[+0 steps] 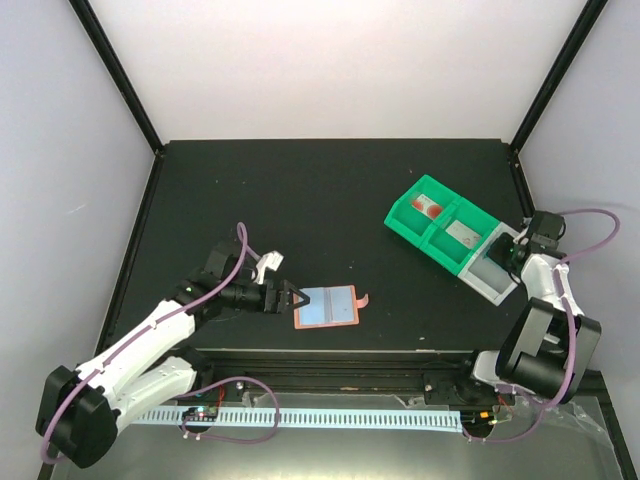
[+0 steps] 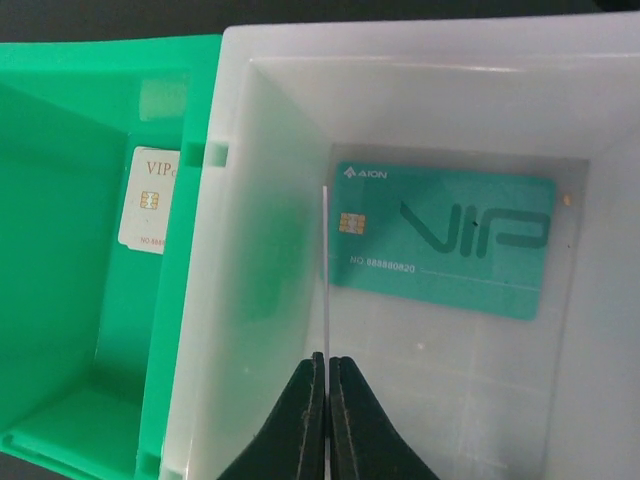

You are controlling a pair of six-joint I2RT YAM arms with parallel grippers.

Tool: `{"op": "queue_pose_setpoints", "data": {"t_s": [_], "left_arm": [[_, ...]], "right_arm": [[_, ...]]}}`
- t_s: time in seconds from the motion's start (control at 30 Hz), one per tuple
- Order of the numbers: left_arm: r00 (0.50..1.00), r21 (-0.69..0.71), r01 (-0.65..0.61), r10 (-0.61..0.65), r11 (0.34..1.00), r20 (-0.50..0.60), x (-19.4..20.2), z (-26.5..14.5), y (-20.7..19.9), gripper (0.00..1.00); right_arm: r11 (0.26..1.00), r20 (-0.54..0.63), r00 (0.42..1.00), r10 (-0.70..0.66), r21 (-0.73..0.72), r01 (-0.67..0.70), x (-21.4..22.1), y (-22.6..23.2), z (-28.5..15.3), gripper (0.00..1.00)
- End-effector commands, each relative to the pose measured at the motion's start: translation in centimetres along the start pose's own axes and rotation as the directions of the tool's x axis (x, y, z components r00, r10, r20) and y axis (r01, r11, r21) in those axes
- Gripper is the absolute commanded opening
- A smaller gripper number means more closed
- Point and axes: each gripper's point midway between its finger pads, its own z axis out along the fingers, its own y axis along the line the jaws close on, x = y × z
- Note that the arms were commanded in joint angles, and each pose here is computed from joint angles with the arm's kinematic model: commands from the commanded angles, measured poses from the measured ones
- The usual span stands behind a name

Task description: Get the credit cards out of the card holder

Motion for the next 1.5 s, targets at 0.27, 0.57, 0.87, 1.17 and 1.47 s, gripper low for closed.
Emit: {"op": "queue_pose_setpoints", "data": {"t_s": [0.27,0.57,0.87,1.17,1.47], "left_arm": [[0.995,-0.007,0.038,-0.037,0.999,0.096,-2.3,-1.8,-2.0,0.99],[0.991,-0.017,0.051,-0.049,0.999,0.123,-2.4,-2.1,-1.9,0.99],[0.991,-0.024,0.053,-0.049,0.998,0.122,-2.5,-1.9,-1.6,0.99],[0.992,-0.038,0.05,-0.045,0.998,0.121,-2.6,-1.6,-1.2,0.99],[0.992,-0.055,0.045,-0.038,0.997,0.12,-2.8,-1.6,-1.0,0.99]], "right_arm": [[1.0,0.017,1.0,-0.006,0.018,0.006,-2.4,-0.2,1.4,0.09],[0.997,0.027,1.0,0.009,0.073,-0.011,-3.1,-1.0,1.6,0.14],[0.997,0.026,0.999,0.021,0.08,-0.023,-3.5,-1.1,2.2,0.13],[0.996,0.05,0.998,0.032,0.087,-0.036,-3.6,-1.5,2.6,0.07],[0.992,0.064,0.996,0.058,0.108,-0.064,-3.5,-1.9,2.3,0.2]]}}
